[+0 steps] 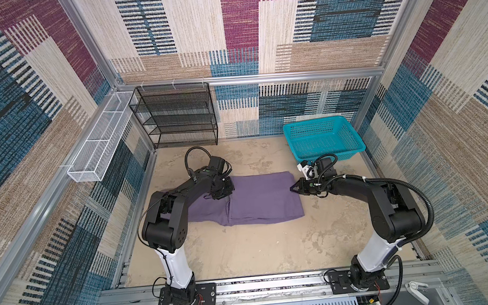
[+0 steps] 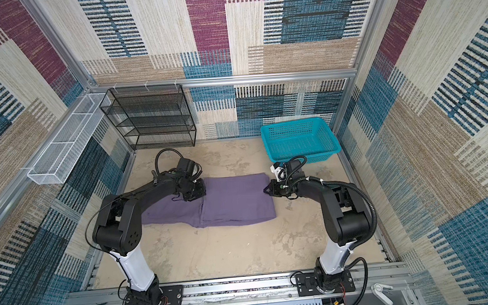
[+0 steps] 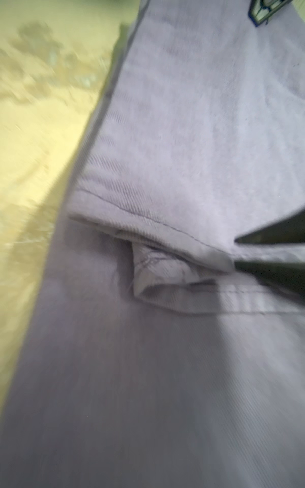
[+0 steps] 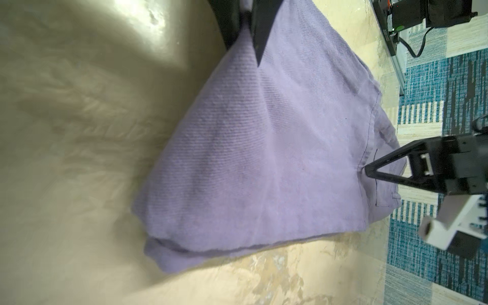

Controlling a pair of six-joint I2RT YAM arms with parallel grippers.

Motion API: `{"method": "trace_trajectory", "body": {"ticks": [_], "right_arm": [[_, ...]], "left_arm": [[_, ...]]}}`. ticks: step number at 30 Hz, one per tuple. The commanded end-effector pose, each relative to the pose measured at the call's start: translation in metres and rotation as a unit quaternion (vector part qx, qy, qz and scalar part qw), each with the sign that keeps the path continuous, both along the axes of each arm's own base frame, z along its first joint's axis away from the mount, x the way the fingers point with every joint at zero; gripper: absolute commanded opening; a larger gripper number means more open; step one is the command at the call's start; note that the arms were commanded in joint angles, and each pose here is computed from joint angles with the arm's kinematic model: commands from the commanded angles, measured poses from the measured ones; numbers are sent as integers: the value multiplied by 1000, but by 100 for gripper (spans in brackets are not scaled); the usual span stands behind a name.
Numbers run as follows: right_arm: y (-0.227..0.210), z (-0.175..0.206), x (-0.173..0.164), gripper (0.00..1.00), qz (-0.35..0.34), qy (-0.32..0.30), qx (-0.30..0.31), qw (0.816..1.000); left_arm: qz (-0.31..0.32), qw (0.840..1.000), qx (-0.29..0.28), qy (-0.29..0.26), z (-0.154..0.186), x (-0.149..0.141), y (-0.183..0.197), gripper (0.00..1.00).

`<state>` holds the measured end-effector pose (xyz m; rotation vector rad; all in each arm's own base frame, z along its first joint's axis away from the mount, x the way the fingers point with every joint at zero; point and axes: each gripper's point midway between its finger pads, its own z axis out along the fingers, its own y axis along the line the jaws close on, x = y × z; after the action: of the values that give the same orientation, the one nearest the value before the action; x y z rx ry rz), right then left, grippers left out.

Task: Fold and stack the trousers
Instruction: Fold the trousers at the center of the table.

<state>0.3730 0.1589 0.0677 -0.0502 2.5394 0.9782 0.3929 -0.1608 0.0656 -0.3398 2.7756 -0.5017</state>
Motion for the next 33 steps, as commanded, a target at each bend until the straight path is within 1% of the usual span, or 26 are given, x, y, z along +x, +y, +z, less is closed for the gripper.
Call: {"method": "trace_trajectory", "body": {"ticks": [1, 3, 5, 7, 9, 10, 12, 15, 17, 21, 25, 27, 30, 33], "right_arm": [[-24, 4, 6, 0, -42, 8, -37, 998], [-35, 12, 7, 0, -55, 4, -43, 998], [-47, 19, 7, 0, -68, 2, -59, 996], [-60, 25, 6, 0, -81, 3, -83, 993], [-68, 31, 5, 0, -95, 5, -93, 991], [-70, 36, 4, 0, -100, 3, -90, 991], [-67, 46, 3, 0, -102, 0, -77, 992], [-64, 63, 3, 0, -106, -6, -63, 992], [-67, 75, 6, 0, -112, -12, -70, 991], [-72, 108, 15, 0, -124, -35, -81, 988], [-74, 135, 21, 0, -130, -49, -83, 987], [-75, 143, 23, 0, -131, -52, -85, 986], [-77, 154, 27, 0, -131, -55, -90, 986], [-78, 166, 31, 0, -131, -56, -91, 986]], "left_arm": [[-2, 1000, 12, -17, 19, -7, 9, 38], [4, 1000, 12, -24, 27, -12, 15, 37], [14, 999, 17, -26, 32, -16, 24, 32], [35, 999, 33, -21, 31, -22, 38, 27], [63, 997, 52, -9, 27, -29, 56, 19], [80, 995, 61, -5, 26, -32, 67, 14], [110, 991, 71, 8, 18, -40, 85, 10], [153, 985, 73, 23, 11, -49, 112, 9], [175, 981, 84, 27, 11, -54, 129, 9], [203, 973, 110, 16, 19, -58, 151, 9], [217, 967, 134, 10, 23, -62, 162, 8], [221, 966, 137, 9, 23, -65, 164, 8], [218, 967, 130, 11, 19, -67, 162, 8], [210, 972, 107, 21, 6, -70, 153, 8]]}}
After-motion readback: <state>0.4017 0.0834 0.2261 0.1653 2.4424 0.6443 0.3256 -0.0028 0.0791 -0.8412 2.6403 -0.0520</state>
